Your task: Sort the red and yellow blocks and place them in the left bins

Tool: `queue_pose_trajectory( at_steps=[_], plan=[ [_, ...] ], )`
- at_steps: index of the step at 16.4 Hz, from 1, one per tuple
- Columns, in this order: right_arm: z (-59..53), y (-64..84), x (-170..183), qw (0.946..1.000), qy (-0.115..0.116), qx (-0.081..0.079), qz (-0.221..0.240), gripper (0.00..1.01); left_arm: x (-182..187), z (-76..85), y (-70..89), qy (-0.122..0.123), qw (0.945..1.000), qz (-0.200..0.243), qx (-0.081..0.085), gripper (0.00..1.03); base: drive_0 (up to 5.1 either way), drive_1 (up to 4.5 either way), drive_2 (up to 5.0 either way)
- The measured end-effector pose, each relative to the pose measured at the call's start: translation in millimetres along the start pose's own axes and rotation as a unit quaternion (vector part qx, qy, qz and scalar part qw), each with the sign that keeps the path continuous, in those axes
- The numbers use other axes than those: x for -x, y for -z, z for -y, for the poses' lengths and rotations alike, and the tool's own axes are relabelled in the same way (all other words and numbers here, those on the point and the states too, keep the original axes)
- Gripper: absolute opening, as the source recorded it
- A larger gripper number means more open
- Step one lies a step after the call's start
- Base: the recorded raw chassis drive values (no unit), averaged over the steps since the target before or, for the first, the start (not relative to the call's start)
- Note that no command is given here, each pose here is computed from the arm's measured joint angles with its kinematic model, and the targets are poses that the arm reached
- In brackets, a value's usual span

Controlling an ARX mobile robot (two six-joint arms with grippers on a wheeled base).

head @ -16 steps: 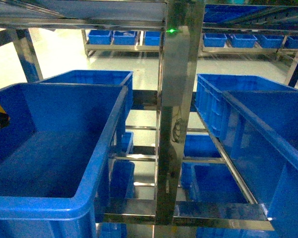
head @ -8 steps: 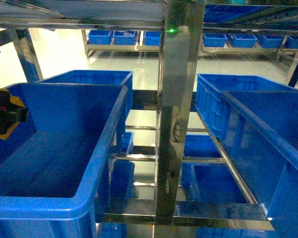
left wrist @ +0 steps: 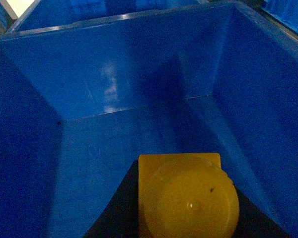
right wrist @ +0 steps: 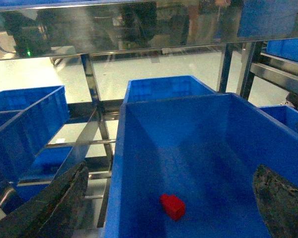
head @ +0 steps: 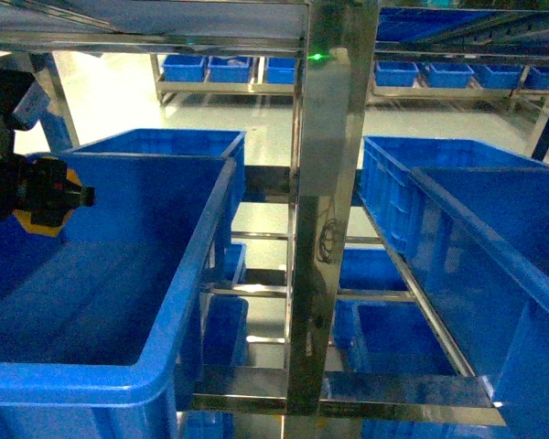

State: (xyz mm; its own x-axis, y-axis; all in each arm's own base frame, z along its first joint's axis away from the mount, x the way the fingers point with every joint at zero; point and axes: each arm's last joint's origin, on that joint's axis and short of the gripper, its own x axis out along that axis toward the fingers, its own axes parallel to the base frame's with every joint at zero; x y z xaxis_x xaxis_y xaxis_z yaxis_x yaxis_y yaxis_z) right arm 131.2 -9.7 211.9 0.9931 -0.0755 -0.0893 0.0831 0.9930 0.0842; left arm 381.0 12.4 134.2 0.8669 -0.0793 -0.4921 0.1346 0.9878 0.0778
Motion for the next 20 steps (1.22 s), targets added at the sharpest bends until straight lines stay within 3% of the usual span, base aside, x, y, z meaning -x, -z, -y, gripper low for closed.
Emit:
queue_pose_trajectory(
  at_steps=[7,8,9,11,20],
  plan=[
    [0.0,0.0,0.0,1.0000,0.000,0.000,0.000,0.98,-14.6,-6.2,-6.5,-0.005,1.0000,-0.001,0.005,0.27,0.0,0.00,0.0],
    [0.0,0.0,0.0,1.0000,0.000,0.000,0.000,0.98,-21.7,-12.6,-3.8,-0.019,0.9998,0.001,-0.008,0.27,0.0,0.00,0.0],
    [0.0,0.0,0.0,1.0000,0.000,0.000,0.000,0.98,-37.0,-19.6,3.6,-0.039,0.9990,-0.018,-0.009,0.27,0.0,0.00,0.0],
    [0.0,0.0,0.0,1.0000,0.000,0.000,0.000,0.98,-48.1,-19.3,-3.0,-0.052,0.9984,-0.018,-0.011,0.27,0.0,0.00,0.0],
    [0.0,0.0,0.0,1.0000,0.000,0.000,0.000,0.98,-55.6,-12.7,-4.6,-0.044,0.9987,-0.022,-0.012,0.30,0.0,0.00,0.0]
  ],
)
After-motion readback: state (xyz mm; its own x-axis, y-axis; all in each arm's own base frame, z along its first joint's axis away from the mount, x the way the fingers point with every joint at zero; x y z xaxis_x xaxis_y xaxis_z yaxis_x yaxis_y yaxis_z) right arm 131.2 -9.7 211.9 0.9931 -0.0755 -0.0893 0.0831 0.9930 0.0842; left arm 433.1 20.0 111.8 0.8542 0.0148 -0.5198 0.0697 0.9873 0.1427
